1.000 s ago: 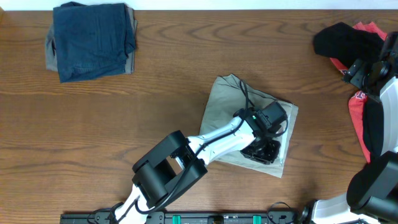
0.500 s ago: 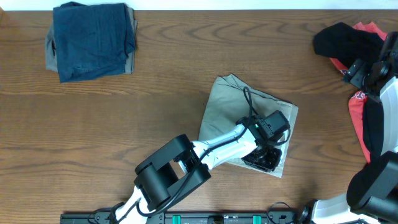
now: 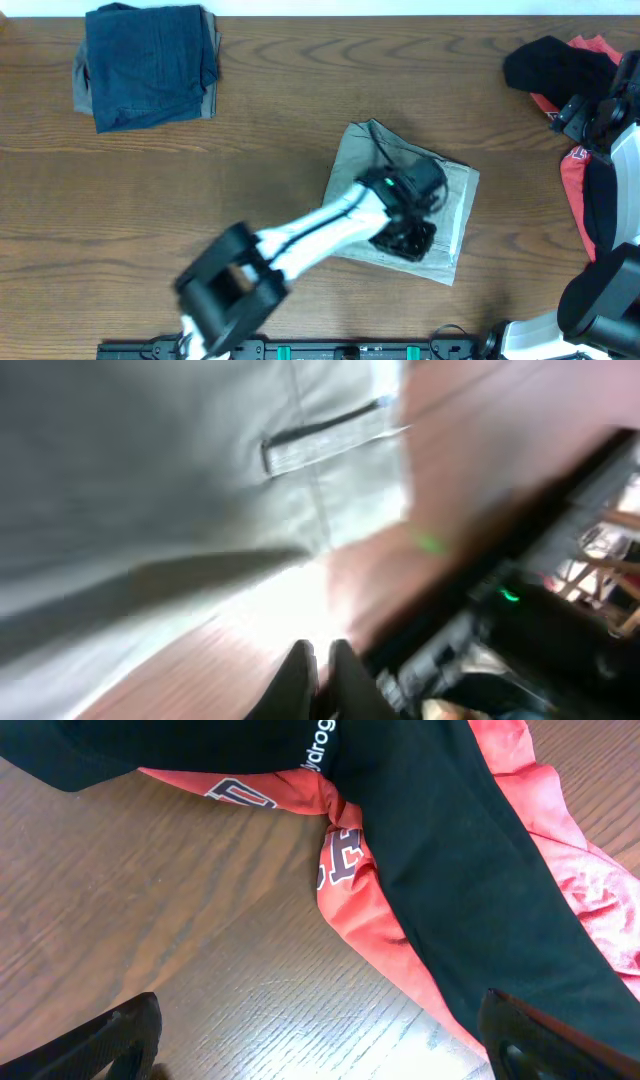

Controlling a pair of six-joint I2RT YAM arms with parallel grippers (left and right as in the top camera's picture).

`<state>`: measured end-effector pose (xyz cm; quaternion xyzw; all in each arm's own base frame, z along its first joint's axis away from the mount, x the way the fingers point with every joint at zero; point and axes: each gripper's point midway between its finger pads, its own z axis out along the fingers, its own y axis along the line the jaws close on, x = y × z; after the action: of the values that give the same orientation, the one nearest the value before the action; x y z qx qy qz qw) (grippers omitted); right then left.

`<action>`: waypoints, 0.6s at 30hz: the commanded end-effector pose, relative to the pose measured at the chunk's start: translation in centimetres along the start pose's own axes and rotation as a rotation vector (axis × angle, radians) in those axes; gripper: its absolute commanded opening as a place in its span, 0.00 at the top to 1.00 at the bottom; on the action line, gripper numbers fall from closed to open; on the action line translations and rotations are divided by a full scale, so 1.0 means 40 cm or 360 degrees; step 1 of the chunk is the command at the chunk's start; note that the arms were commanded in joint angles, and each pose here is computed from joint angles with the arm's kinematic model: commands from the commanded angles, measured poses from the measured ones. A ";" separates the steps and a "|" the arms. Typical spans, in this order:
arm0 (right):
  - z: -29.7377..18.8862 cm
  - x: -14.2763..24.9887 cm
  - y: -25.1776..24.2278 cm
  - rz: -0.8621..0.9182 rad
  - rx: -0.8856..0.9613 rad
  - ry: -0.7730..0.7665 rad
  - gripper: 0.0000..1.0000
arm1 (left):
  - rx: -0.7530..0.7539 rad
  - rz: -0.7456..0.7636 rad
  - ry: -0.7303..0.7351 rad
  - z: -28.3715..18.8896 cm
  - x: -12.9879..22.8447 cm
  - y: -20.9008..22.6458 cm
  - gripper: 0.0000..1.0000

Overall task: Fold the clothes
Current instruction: 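Grasp the folded khaki pants at their left edge with the left gripper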

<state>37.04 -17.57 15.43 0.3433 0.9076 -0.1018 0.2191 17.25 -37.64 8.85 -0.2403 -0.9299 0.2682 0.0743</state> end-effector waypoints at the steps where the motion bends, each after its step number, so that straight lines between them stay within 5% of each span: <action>1: -0.005 -0.007 -0.006 -0.0016 0.0018 -0.0016 0.01 | -0.0060 0.0145 -0.0260 -0.158 -0.053 0.016 0.30; 3: -0.005 -0.007 -0.006 -0.0015 0.0018 -0.0016 0.01 | -0.0229 0.0059 -0.0363 -0.220 -0.069 0.090 0.06; 4: -0.005 -0.007 -0.006 -0.0015 0.0018 -0.0016 0.01 | -0.0303 0.0010 -0.0400 -0.247 -0.074 0.126 0.02; 12: -0.005 -0.007 -0.006 -0.0015 0.0017 -0.0016 0.01 | -0.0466 -0.0377 -0.0457 -0.357 -0.090 0.419 0.02; 18: -0.005 -0.007 -0.006 -0.0015 0.0018 -0.0016 0.01 | -0.0030 -0.0285 -0.0467 -0.347 -0.116 0.466 0.02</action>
<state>37.04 -17.57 15.43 0.3433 0.9076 -0.1018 0.2191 33.50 -18.48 11.10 -0.0681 -0.9728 0.2117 -0.0648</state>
